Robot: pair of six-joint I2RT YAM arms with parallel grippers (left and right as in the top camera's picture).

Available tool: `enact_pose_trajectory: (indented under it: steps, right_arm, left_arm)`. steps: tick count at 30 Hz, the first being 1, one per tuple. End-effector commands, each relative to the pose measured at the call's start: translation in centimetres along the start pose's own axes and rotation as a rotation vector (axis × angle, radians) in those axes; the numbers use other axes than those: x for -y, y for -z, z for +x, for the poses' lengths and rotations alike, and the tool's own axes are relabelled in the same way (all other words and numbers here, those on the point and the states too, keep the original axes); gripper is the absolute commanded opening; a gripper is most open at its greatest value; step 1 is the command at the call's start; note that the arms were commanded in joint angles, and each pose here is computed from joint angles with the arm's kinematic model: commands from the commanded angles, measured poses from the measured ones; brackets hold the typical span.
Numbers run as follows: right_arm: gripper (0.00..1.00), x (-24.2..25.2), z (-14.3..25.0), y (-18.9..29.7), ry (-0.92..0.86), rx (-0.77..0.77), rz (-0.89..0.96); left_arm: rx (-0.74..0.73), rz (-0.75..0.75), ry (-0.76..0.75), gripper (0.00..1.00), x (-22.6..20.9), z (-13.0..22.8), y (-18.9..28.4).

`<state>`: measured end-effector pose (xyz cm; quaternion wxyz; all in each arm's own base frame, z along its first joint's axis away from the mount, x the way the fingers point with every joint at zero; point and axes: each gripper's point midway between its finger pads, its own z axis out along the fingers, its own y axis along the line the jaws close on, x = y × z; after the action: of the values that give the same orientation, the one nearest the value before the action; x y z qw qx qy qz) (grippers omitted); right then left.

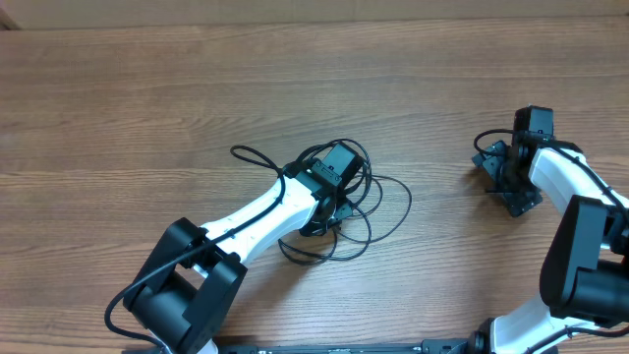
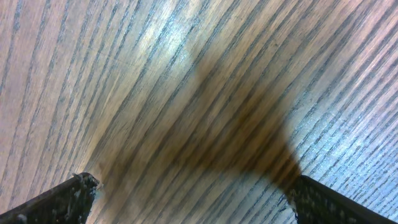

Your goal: Untangle cables

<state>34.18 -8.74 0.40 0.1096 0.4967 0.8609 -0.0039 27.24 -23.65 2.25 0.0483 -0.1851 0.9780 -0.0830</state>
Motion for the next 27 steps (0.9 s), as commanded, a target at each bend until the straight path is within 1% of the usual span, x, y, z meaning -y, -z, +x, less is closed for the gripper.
enact_pose_trajectory:
  steps: [1,13,17,19,22,27]
  right_arm:
    - [1.0,0.6,1.1,-0.9,-0.003,-0.042,0.006]
    - [1.0,0.6,1.1,-0.9,-0.003,-0.042,0.006]
    - [1.0,0.6,1.1,-0.9,-0.003,-0.042,0.004]
    - [1.0,-0.1,0.9,-0.9,-0.004,-0.034,-0.025]
    - [1.0,-1.7,1.1,-0.8,-0.005,-0.062,-0.109]
    - [1.0,-2.9,0.1,-0.7,-0.006,-0.021,-0.159]
  left_arm:
    - [0.006,-0.026,-0.009,0.04,-0.5,0.2,-0.5]
    - [0.006,-0.025,-0.018,0.04,-0.5,0.2,-0.5]
    - [0.005,-0.026,-0.043,0.04,-0.5,0.2,-0.5]
    - [0.009,-0.02,-0.043,0.04,-0.3,0.1,-0.6]
    - [0.012,-0.013,-0.042,0.05,-0.2,0.1,-0.6]
    - [0.009,-0.019,-0.043,0.04,-0.3,0.1,-0.6]
